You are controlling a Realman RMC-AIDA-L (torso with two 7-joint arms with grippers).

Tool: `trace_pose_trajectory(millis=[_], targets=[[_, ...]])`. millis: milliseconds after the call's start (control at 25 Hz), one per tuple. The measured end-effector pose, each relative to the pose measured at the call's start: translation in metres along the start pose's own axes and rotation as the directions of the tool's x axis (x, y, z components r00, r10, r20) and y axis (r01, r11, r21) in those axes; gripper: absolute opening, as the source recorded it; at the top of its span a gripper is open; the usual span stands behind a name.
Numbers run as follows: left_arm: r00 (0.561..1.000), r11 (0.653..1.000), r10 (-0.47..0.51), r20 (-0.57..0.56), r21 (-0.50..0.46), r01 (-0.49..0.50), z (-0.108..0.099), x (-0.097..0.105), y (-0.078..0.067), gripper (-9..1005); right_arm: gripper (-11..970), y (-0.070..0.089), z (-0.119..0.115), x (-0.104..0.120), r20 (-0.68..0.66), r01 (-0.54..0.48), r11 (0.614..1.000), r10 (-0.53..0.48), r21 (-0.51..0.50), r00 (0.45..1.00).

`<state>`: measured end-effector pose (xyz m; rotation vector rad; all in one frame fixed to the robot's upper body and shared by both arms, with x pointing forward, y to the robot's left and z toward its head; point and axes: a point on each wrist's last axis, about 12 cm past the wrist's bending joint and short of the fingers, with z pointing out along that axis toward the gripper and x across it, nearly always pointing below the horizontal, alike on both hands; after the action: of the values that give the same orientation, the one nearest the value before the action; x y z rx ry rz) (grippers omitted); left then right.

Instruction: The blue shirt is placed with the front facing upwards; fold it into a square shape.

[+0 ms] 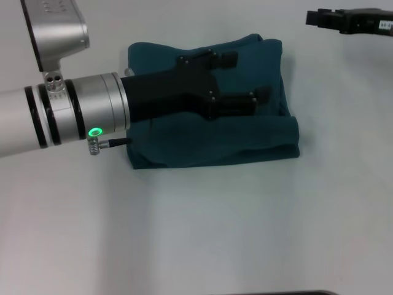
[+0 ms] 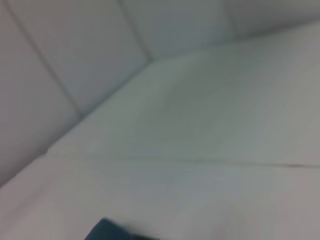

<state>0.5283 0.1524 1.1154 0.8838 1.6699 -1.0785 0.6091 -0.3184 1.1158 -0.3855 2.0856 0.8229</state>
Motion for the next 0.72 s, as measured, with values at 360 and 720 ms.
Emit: trace_pose_trajectory(millis=[360, 720], targets=[[1.000, 1.000, 0.025, 0.008, -0.002, -0.025, -0.010, 0.003, -0.001, 952, 505, 0.023, 0.014, -0.055, -0.264, -0.104, 0.993, 0.114, 0.053, 0.958], [0.997, 0.997, 0.071, 0.007, -0.004, -0.071, -0.018, 0.011, -0.004, 952, 711, 0.042, 0.038, -0.079, -0.440, -0.021, 0.981, 0.106, 0.194, 0.892]])
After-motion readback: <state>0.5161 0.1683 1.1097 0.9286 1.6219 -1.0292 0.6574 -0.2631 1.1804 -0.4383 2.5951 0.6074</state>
